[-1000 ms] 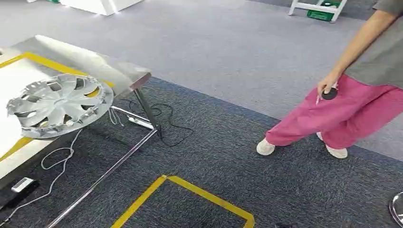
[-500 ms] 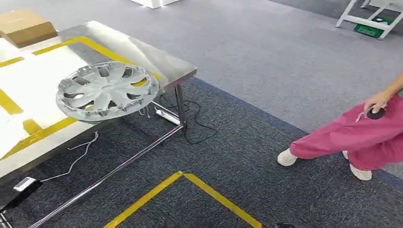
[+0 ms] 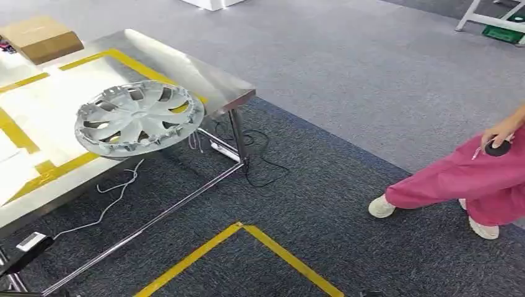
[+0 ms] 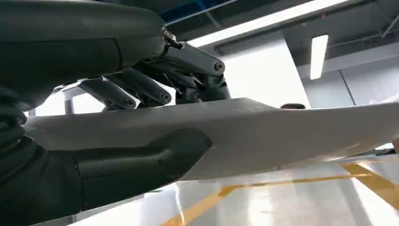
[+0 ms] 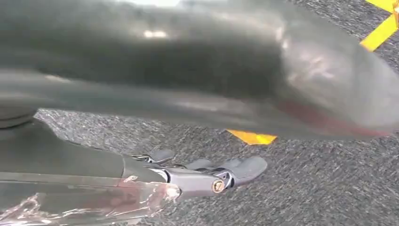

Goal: Take the parts from the cabinet and place them on the table.

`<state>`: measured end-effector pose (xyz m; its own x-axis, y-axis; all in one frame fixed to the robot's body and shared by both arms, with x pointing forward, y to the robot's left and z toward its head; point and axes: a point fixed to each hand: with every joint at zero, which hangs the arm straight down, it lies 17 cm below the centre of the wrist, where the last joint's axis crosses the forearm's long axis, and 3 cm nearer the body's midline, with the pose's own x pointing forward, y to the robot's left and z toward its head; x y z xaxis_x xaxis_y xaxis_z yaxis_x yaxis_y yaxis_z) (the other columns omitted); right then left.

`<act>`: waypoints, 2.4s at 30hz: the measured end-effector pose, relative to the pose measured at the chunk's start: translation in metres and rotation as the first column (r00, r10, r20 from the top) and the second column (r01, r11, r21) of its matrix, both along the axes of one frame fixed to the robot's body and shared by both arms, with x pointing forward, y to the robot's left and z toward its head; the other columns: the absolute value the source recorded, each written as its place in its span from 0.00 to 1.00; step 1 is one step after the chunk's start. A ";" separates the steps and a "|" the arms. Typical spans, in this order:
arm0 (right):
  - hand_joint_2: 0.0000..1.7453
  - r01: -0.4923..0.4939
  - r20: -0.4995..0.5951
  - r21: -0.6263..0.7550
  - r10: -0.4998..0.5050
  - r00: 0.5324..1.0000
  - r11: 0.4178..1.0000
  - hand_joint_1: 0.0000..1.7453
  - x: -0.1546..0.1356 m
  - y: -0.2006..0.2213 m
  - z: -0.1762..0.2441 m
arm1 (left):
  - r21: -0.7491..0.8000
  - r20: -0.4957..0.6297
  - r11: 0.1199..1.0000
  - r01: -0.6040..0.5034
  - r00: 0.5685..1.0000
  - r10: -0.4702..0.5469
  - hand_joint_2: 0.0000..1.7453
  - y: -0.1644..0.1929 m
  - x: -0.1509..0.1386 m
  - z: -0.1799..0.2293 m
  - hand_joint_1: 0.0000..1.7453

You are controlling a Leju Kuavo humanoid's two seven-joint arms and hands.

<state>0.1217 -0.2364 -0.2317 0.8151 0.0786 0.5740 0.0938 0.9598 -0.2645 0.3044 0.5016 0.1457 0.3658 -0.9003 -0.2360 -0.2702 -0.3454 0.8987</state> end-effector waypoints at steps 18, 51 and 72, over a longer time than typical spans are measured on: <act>0.00 0.001 0.017 0.001 -0.001 1.000 1.000 0.00 0.007 0.002 0.002 | 0.025 -0.056 0.998 0.049 0.997 -0.048 1.00 -0.016 0.018 -0.007 1.00; 0.00 -0.010 0.027 0.036 0.009 1.000 0.999 0.00 0.012 0.014 0.002 | 0.022 -0.096 0.985 0.170 0.981 -0.167 1.00 -0.077 0.102 0.000 1.00; 0.00 -0.013 -0.007 0.080 0.014 1.000 0.997 0.00 -0.004 0.021 0.001 | -0.004 -0.121 0.990 0.140 0.983 -0.140 1.00 -0.090 0.136 -0.014 1.00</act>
<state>0.1174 -0.2159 -0.2310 0.8183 0.0438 0.5731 0.0789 0.9791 -0.1875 0.4405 0.4117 0.1321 0.2047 -0.9393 -0.2753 -0.2060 -0.3163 0.9260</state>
